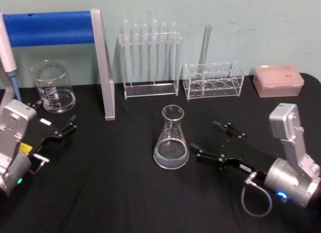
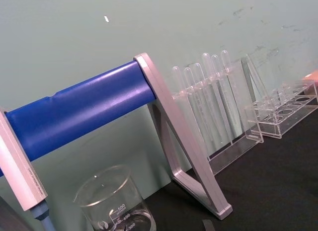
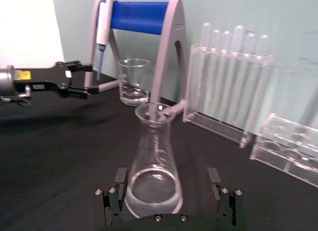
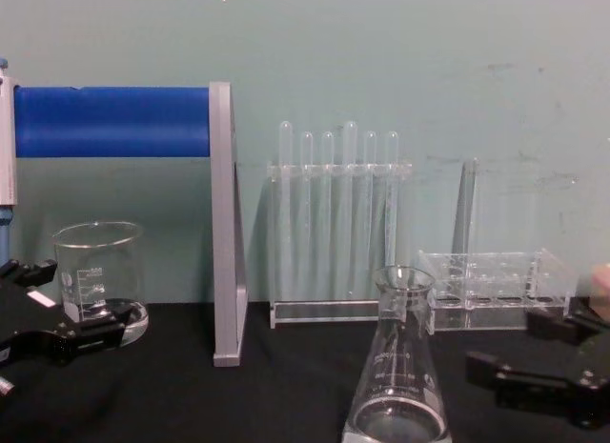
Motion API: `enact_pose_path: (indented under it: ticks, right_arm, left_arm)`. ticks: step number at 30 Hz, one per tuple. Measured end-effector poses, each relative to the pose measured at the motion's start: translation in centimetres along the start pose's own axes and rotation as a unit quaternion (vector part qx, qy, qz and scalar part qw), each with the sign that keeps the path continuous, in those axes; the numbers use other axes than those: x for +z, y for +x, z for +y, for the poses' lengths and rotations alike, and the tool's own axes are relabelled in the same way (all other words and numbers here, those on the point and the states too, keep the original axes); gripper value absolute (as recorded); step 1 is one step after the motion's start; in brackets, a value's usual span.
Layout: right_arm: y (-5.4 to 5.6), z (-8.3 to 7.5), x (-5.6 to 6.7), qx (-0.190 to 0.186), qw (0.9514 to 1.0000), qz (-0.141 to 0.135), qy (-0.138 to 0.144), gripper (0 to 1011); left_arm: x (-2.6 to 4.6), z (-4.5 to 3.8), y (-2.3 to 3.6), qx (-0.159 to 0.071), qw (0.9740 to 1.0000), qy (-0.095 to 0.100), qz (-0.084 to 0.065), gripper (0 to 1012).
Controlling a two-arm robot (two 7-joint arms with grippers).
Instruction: Grasp the erlenmeyer flask with one hand, shake it three times, then place it back.
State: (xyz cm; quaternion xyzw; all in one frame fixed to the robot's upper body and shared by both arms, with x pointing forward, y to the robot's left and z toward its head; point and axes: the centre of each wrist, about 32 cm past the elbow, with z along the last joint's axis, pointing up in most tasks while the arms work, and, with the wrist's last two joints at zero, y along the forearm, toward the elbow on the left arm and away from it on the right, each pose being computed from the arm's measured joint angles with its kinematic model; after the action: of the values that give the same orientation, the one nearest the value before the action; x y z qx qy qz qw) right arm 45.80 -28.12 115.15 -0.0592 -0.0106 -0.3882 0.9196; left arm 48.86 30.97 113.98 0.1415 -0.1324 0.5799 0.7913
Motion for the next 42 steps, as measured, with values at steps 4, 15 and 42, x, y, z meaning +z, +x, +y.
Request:
enact_pose_path:
  ticks: [4, 15, 42]
  right_arm:
    - [-0.2, 1.0, -0.2, 0.012, 0.9999, 0.010, 0.005, 1000]
    - [-0.4, 4.0, -0.2, 0.020, 0.9997, 0.014, 0.009, 1000]
    - [-0.2, 8.8, 0.3, 0.004, 0.9999, 0.006, 0.009, 1000]
  left_arm:
    - [0.00, 0.00, 0.00, 0.000, 1.0000, 0.000, 0.000, 1001]
    - [0.00, 0.00, 0.00, 0.000, 1.0000, 0.000, 0.000, 1001]
    - [0.00, 0.00, 0.00, 0.000, 1.0000, 0.000, 0.000, 1001]
